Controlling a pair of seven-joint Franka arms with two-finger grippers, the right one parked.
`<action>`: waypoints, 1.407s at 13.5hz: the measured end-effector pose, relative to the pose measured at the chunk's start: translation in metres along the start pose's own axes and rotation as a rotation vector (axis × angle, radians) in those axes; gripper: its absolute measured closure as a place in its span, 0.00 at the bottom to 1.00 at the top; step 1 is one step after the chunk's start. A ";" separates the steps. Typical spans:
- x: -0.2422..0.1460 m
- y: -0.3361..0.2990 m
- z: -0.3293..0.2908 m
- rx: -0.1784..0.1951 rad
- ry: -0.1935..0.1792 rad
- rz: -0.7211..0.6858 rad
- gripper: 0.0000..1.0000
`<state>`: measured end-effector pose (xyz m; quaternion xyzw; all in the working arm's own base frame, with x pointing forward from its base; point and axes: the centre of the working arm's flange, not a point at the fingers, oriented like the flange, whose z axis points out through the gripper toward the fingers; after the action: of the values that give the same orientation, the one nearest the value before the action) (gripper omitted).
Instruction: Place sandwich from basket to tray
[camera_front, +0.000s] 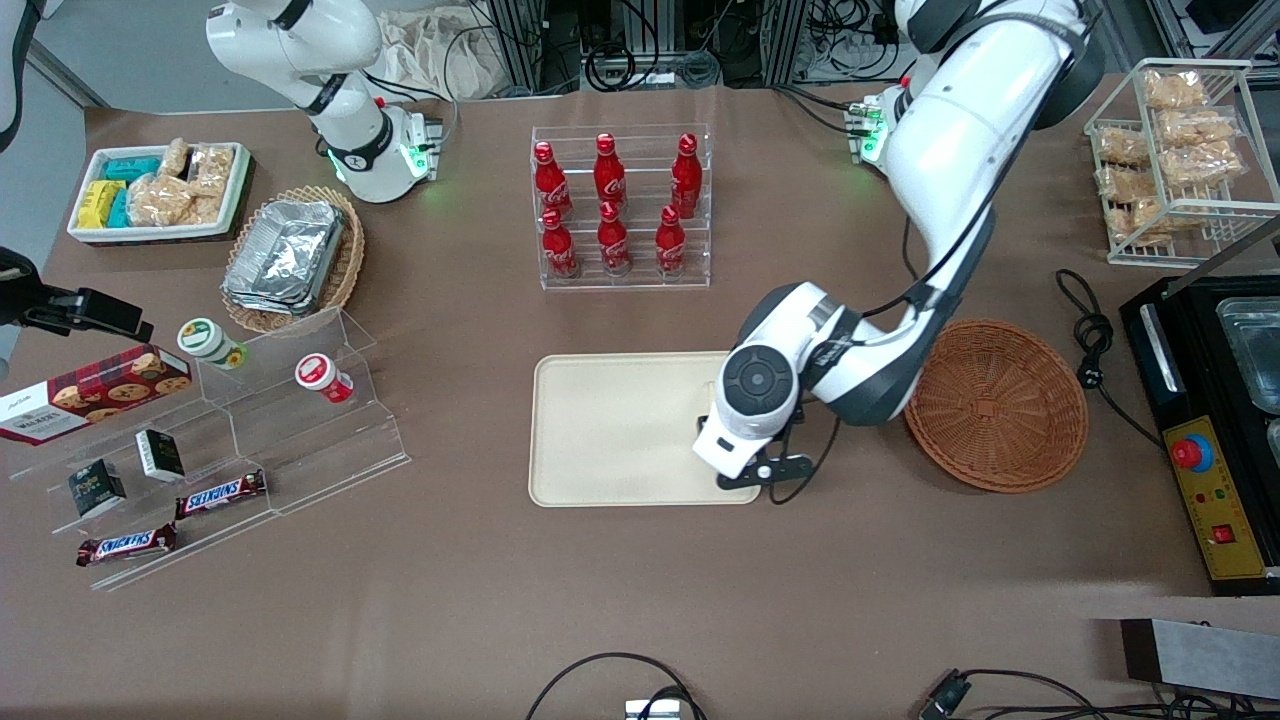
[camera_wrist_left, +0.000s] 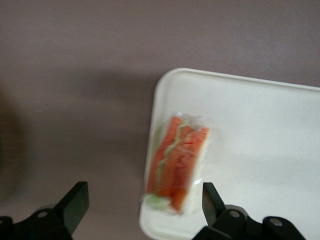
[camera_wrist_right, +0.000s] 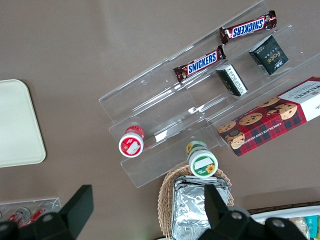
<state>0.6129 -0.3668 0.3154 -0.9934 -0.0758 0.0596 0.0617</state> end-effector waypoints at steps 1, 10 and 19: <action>0.002 -0.014 -0.023 0.003 0.016 -0.004 0.00; -0.074 -0.141 -0.118 -0.012 0.057 0.093 0.00; -0.048 -0.296 -0.153 -0.021 -0.011 0.278 0.00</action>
<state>0.5430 -0.1018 0.5099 -0.9946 0.0619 0.0721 0.0422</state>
